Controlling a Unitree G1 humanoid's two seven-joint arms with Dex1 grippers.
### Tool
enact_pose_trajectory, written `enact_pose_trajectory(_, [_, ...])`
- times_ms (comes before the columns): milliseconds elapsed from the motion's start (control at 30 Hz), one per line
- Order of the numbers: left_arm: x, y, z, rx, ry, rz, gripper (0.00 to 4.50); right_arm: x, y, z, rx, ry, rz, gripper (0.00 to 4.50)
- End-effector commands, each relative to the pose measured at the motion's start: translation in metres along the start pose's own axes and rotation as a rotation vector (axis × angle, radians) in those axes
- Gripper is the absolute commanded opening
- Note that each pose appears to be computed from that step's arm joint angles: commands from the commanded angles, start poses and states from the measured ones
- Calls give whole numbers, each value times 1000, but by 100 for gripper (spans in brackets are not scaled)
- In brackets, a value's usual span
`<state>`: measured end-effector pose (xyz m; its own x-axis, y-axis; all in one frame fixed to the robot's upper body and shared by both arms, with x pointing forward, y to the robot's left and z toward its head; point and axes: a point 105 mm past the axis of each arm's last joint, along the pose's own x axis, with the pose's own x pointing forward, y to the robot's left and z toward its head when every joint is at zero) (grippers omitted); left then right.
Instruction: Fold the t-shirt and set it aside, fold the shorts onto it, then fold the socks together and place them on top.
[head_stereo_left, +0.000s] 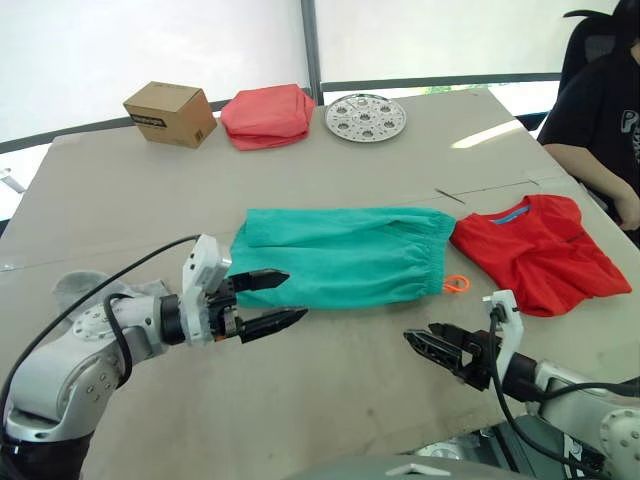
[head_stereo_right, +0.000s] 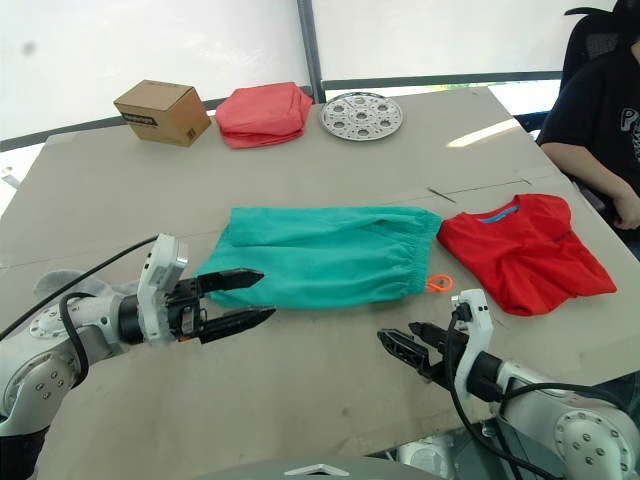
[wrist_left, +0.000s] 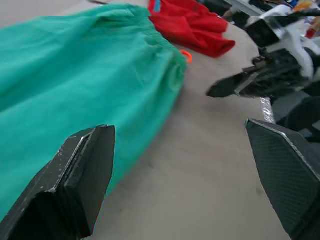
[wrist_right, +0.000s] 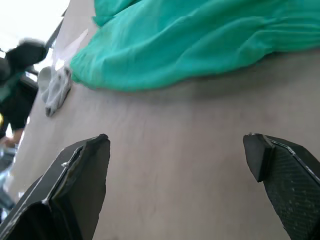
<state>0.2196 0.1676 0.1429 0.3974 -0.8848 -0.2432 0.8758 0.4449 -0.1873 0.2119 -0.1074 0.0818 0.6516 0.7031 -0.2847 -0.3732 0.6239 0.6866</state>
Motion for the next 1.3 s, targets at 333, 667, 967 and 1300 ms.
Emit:
enact_pose_trajectory(333, [-11, -10, -6, 82, -23, 19, 447, 60, -35, 41, 399, -304, -174, 450])
enact_pose_trajectory(667, [-8, -15, -17, 97, -17, 23, 447, 73, -83, 75, 440, -413, -480, 450])
enact_pose_trajectory(967, [-3, -18, -25, 90, -42, 43, 450, 116, -90, 73, 417, -362, -499, 370])
enact_pose_trajectory(1300, [-3, -18, -31, 89, -58, 66, 450, 111, -90, 80, 110, -367, -468, 8])
